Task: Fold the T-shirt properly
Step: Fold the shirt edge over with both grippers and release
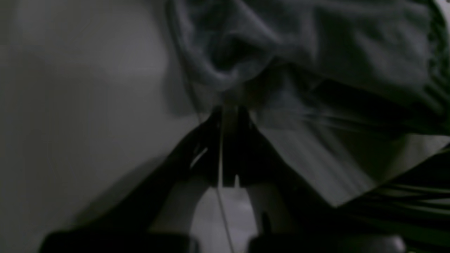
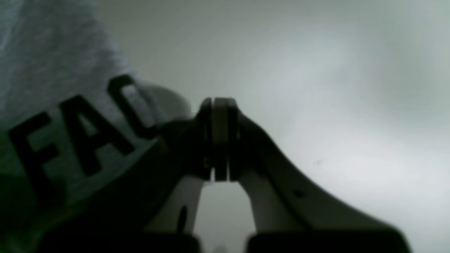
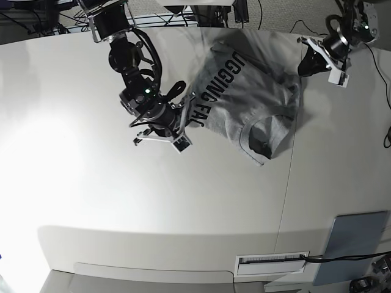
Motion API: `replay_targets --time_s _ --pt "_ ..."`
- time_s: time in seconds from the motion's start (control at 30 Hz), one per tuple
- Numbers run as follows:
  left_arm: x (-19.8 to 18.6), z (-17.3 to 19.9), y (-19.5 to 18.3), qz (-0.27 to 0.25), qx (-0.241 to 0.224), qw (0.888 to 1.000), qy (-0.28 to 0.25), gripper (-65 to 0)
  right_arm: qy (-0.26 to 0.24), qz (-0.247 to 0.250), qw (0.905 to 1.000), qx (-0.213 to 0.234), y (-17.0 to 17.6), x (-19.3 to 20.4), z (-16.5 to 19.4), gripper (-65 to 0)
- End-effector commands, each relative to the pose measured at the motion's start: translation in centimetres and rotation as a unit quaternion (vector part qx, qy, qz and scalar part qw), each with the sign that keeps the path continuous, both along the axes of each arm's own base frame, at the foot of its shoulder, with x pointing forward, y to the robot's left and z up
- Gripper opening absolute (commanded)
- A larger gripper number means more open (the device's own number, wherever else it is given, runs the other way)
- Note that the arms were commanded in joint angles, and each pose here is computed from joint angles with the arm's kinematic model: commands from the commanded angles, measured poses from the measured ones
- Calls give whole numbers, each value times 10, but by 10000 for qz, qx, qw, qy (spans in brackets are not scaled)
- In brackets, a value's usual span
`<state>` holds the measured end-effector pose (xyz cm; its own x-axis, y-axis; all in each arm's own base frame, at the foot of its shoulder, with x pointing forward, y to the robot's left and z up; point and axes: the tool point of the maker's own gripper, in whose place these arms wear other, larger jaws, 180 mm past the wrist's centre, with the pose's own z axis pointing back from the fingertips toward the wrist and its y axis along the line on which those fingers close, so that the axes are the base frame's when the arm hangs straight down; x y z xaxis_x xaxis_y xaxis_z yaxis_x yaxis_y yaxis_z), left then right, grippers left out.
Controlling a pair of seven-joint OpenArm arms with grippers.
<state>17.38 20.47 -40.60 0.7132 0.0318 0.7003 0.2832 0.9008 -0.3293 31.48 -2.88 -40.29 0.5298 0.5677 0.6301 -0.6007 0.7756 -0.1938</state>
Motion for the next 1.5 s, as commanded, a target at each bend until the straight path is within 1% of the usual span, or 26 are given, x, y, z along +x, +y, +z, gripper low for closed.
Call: replay_targets --time_s 0.0,0.07,0.2,0.27,0.33,0.43,0.53,0.63,0.77,0.83,0.97,1.0,1.1,1.2,1.27,1.33,1.47 --pt "11 7 1 100 -15 9997 -243 -650 -126 81 9999 67 7 3 8 -650" --pt "18 -1 -6 106 73 9996 -238 -650 -38 168 9998 63 12 -5 3 -650" --pt "32 -17 -32 -160 114 9997 -170 -650 183 243 9995 48 16 -27 -11 -650" --pt "45 -25 -35 -76 250 9996 -134 -650 229 256 9994 -35 13 -38 -17 -650" --pt "61 -28 -33 29 384 9990 -238 -650 186 287 9994 -95 12 -49 -18 -650" --pt "83 -28 -35 21 427 9982 -432 -650 143 326 9994 -21 16 -67 -14 -650" --pt "103 -28 -43 -73 364 9981 -495 -650 151 348 9992 132 21 -83 -11 -650" --pt "125 -26 -57 -225 270 9975 -608 -650 182 365 9988 255 25 -95 -11 -650" --pt "149 -24 -79 -530 217 9960 -689 -650 343 378 9983 297 27 -111 -18 -650" --pt "158 -23 -87 -656 214 9952 -701 -650 433 439 9976 328 31 -121 -21 -650" --pt "174 -17 -95 -757 256 9937 -781 -650 579 743 9946 434 52 -141 -23 -650" --pt "177 -14 -95 -759 260 9934 -819 -650 572 757 9945 448 55 -142 -23 -650" --pt "181 -8 -91 -823 335 9922 -879 -650 412 555 9966 448 51 -133 -15 -650" --pt "182 -1 -82 -850 415 9916 -885 -650 95 429 9984 360 41 -119 0 -650" --pt "183 7 -76 -813 335 9919 -915 -650 -85 278 9990 344 32 -109 13 -650" --pt "184 13 -69 -779 274 9923 -926 -650 -263 70 9991 312 19 -98 25 -650" --pt "180 17 -53 -812 468 9913 -927 -650 -536 -490 9973 102 -24 -78 40 -650"
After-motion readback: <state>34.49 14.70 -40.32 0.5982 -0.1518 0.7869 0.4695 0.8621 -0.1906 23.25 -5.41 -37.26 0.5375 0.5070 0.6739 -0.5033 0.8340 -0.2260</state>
